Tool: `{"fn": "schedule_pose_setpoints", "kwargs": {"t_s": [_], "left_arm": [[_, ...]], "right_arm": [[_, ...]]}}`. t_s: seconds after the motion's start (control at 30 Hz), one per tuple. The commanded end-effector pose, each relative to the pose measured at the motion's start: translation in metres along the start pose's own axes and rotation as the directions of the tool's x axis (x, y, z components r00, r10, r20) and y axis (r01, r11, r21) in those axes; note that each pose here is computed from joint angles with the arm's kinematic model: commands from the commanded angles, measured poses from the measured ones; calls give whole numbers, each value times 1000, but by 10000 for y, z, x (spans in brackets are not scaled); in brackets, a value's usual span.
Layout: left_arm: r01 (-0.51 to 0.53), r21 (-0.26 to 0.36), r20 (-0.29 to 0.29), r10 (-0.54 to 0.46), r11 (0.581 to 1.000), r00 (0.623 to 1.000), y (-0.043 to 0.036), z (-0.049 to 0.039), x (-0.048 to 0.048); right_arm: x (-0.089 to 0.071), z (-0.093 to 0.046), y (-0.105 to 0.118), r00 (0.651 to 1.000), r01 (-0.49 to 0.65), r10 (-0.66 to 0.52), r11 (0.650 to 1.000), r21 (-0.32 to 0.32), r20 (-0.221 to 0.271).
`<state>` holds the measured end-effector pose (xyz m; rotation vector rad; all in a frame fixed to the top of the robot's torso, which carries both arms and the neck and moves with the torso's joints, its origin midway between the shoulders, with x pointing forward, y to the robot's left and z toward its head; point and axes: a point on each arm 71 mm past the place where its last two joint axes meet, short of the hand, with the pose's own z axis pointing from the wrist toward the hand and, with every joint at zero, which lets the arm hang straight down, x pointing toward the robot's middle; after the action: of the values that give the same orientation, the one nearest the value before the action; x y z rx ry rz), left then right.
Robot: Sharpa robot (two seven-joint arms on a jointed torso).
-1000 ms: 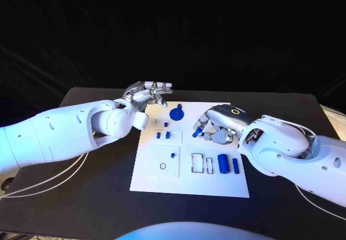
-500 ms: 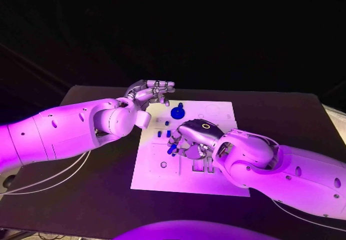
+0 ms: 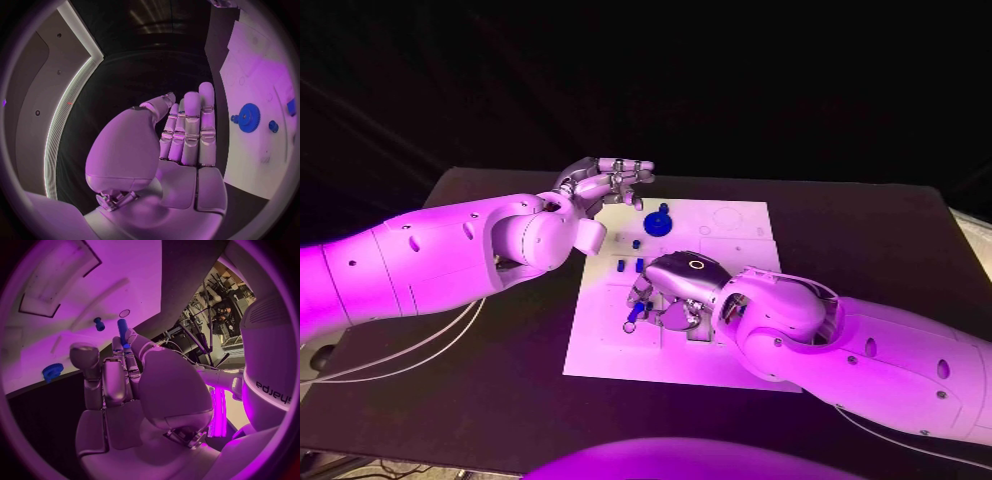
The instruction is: Assemble the parts on the task board
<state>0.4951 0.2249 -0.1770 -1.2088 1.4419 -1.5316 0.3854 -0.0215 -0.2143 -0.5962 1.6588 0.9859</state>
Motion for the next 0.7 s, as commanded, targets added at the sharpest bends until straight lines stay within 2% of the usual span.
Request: {"fn": "schedule_pose_setpoints", "kwargs": {"t_s": [0.03, 0.7], "left_arm": [[2, 9, -25, -2, 1000, 1000, -7, 5, 31], [3, 9, -26, -3, 1000, 1000, -9, -2, 31]], "right_arm": [[41, 14, 23, 999, 28, -28, 1000, -13, -33], [127, 60, 39, 997, 40, -41, 999, -14, -72]]}}
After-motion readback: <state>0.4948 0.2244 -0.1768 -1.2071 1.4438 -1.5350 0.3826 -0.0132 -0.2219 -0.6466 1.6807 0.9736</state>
